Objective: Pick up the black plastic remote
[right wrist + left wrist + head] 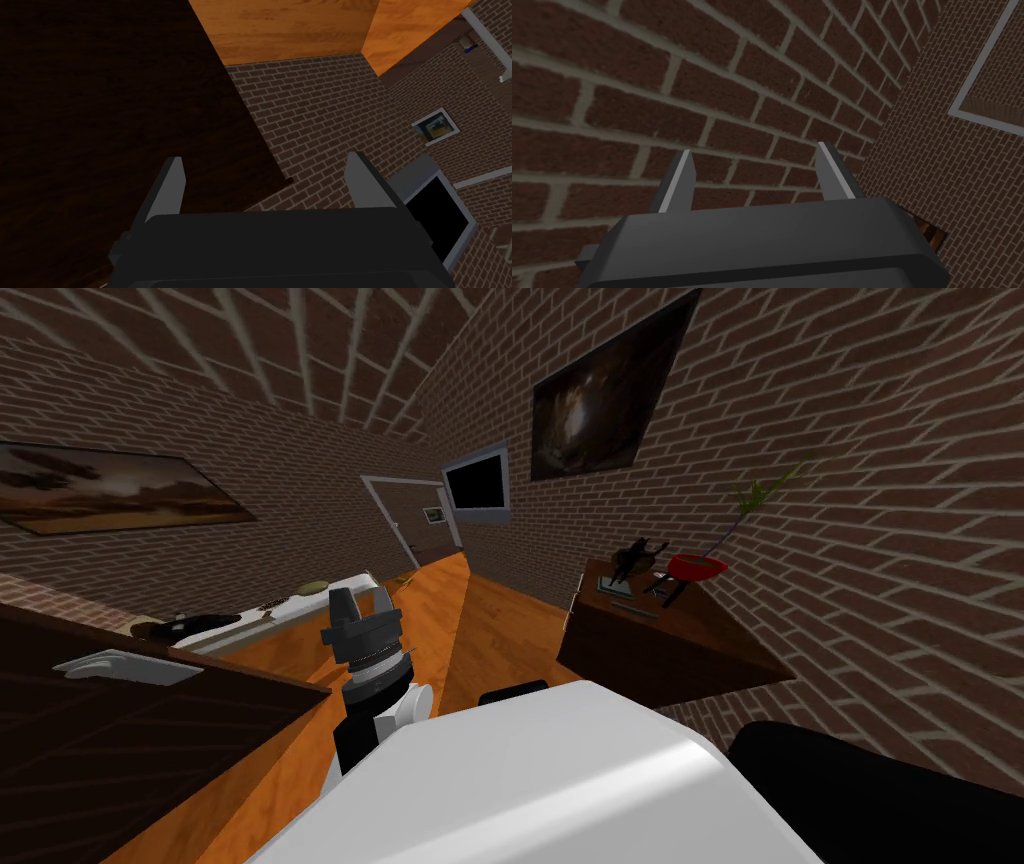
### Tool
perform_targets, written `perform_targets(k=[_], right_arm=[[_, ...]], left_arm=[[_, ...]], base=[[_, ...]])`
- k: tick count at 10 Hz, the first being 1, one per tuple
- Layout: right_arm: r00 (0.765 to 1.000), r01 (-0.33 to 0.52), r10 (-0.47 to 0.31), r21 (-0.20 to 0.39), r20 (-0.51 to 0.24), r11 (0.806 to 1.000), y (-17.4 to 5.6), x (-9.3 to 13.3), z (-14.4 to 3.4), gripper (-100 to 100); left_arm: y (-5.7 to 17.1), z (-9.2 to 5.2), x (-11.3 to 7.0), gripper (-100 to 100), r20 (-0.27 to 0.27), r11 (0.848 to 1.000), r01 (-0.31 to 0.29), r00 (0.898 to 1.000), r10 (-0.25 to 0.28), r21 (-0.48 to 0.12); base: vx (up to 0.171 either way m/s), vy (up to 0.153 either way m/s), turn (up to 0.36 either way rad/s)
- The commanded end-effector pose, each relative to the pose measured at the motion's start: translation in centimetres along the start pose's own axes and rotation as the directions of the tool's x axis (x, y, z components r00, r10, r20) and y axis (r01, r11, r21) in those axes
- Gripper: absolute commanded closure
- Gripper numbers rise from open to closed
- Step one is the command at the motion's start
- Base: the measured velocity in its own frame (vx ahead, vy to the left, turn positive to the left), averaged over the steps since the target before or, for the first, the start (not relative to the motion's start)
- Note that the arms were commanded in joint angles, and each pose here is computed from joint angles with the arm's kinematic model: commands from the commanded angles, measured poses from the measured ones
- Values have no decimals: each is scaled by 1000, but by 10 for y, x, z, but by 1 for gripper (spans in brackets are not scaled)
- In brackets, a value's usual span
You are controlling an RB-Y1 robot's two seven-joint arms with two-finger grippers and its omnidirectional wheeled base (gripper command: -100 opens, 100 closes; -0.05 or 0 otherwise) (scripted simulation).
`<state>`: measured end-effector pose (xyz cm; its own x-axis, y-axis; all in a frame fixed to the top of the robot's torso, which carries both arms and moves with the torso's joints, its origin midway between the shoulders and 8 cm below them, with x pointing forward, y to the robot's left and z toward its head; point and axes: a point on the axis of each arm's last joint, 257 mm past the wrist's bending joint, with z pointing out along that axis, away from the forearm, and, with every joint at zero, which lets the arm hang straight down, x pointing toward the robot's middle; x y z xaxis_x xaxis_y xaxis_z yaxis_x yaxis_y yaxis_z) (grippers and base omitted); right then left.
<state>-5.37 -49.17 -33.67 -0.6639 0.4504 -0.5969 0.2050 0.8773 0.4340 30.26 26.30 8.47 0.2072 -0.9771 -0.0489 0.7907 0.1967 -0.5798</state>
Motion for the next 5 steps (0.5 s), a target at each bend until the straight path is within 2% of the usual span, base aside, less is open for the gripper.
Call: perform_targets(k=[1, 2, 3, 4, 5], right_arm=[[997, 28, -23, 60, -79, 998, -19, 17, -31, -100], [996, 29, -24, 69, -83, 997, -22, 18, -33, -100], [988, 55, -38, 111, -149, 992, -36, 30, -57, -100], [988, 55, -38, 113, -150, 992, -37, 30, -58, -100], [988, 56, -38, 116, -151, 992, -38, 31, -59, -100]], left_arm=[[0, 0, 0, 0, 0, 1000, 0, 1000, 0, 0], [0, 0, 0, 0, 0, 1000, 0, 1000, 0, 0], [0, 0, 0, 0, 0, 1000, 0, 1000, 0, 0], [0, 0, 0, 0, 0, 1000, 0, 1000, 0, 0], [0, 0, 0, 0, 0, 1000, 0, 1000, 0, 0]], base=[[28, -23, 376], [21, -25, 354], [23, -23, 468], [16, -31, 326], [5, -21, 33]])
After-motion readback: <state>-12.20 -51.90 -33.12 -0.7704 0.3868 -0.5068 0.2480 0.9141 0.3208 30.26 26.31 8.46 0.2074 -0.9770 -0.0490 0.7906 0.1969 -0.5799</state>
